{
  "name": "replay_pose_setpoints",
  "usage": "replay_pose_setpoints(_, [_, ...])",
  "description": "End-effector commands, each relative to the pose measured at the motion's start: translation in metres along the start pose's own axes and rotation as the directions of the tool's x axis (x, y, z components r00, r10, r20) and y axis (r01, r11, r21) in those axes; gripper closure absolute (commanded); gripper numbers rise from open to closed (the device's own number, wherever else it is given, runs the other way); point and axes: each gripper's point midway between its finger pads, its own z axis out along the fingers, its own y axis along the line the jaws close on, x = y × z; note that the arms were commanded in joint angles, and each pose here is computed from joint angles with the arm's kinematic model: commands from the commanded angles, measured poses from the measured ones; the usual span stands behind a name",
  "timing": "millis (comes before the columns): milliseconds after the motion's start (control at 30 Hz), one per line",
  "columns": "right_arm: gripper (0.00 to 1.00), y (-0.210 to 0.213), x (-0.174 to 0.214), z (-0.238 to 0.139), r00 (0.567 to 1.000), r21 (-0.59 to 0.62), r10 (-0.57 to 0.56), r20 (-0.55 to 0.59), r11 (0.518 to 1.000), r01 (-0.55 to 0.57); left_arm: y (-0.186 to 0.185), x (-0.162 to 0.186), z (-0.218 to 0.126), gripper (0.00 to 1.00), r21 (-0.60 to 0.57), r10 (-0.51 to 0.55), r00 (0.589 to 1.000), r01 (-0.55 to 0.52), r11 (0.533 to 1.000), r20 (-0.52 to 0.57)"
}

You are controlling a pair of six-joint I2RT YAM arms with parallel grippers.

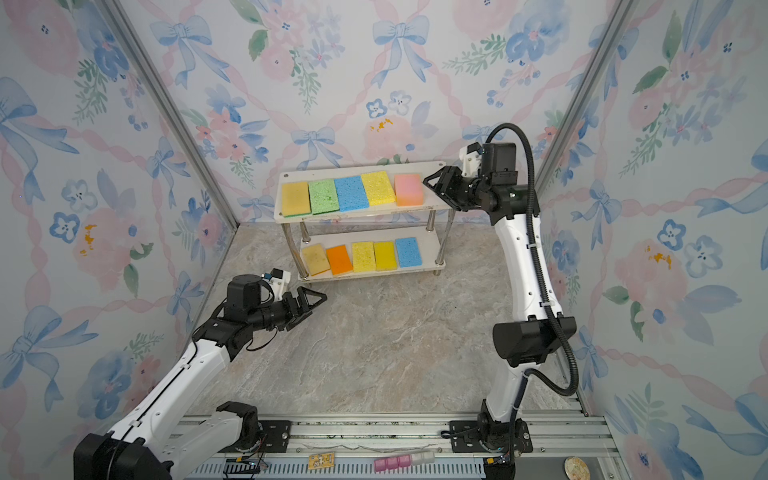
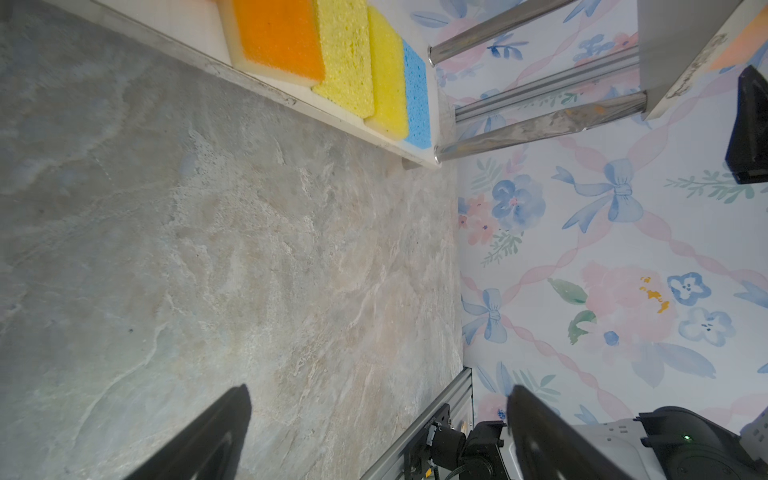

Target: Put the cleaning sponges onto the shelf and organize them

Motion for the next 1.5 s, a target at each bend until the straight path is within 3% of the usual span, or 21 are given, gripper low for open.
replay_pose_setpoints(0, [0.41, 0.002, 0.001, -0.036, 0.999, 0.019, -0.030, 0.030, 0.999, 0.030, -0.011, -0.017, -0.012, 0.02, -0.001, 0.048, 0.995, -0.048, 0.999, 0.084])
replay_pose_setpoints(167, [0.40, -0.016, 0.000, -0.082, 0.990, 0.085, -0.043, 0.132, 0.996, 0.032, -0.018, -0.033, -0.032, 0.02, -0.040, 0.115, 0.971, -0.109, 0.993, 0.212])
replay_pose_setpoints(367, [0.32, -0.070, 0.013, -0.124, 0.960, 0.161, -0.024, 0.279, 0.987, -0.022, -0.014, -0.049, -0.061, 0.02, -0.137, 0.217, 0.901, -0.177, 0.975, 0.376])
replay_pose_setpoints(600, [0.16, -0.118, 0.063, -0.112, 0.969, 0.289, -0.176, 0.174, 0.950, 0.120, 0.021, -0.048, -0.071, 0.02, -0.278, 0.286, 0.852, -0.174, 0.945, 0.439])
replay_pose_setpoints(667, [0.03, -0.126, 0.071, -0.109, 0.953, 0.311, -0.245, 0.178, 0.933, 0.182, 0.031, -0.050, -0.080, 0.02, -0.326, 0.310, 0.824, -0.162, 0.931, 0.475])
replay_pose_setpoints(700, [0.03, -0.128, 0.074, -0.108, 0.936, 0.312, -0.291, 0.199, 0.924, 0.221, 0.038, -0.050, -0.083, 0.02, -0.358, 0.330, 0.808, -0.160, 0.920, 0.487])
replay_pose_setpoints(833, [0.03, -0.137, 0.096, -0.098, 0.846, 0.349, -0.482, 0.228, 0.852, 0.391, 0.043, -0.054, -0.114, 0.02, -0.440, 0.436, 0.689, -0.185, 0.879, 0.579])
replay_pose_setpoints(1000, [0.03, -0.170, 0.140, -0.062, 0.832, 0.312, -0.549, 0.074, 0.805, 0.504, 0.064, -0.062, -0.146, 0.02, -0.538, 0.502, 0.528, -0.098, 0.837, 0.685])
replay_pose_setpoints(1100, [0.03, -0.197, 0.157, -0.045, 0.831, 0.323, -0.555, 0.032, 0.793, 0.517, 0.078, -0.070, -0.150, 0.02, -0.600, 0.551, 0.473, -0.056, 0.798, 0.688])
replay_pose_setpoints(1200, [0.03, -0.219, 0.165, -0.032, 0.818, 0.347, -0.573, 0.041, 0.776, 0.527, 0.078, -0.083, -0.141, 0.02, -0.633, 0.595, 0.445, -0.079, 0.770, 0.669])
replay_pose_setpoints(1267, [0.03, -0.231, 0.166, -0.025, 0.803, 0.369, -0.593, 0.060, 0.761, 0.534, 0.082, -0.093, -0.134, 0.02, -0.661, 0.625, 0.435, -0.084, 0.745, 0.648])
replay_pose_setpoints(1333, [0.03, -0.241, 0.164, -0.020, 0.794, 0.383, -0.603, 0.080, 0.754, 0.534, 0.093, -0.104, -0.125, 0.02, -0.709, 0.656, 0.459, -0.077, 0.701, 0.599])
replay_pose_setpoints(1467, [0.03, -0.254, 0.160, -0.013, 0.778, 0.401, -0.623, 0.077, 0.734, 0.548, 0.103, -0.116, -0.119, 0.02, -0.779, 0.720, 0.444, -0.074, 0.623, 0.533])
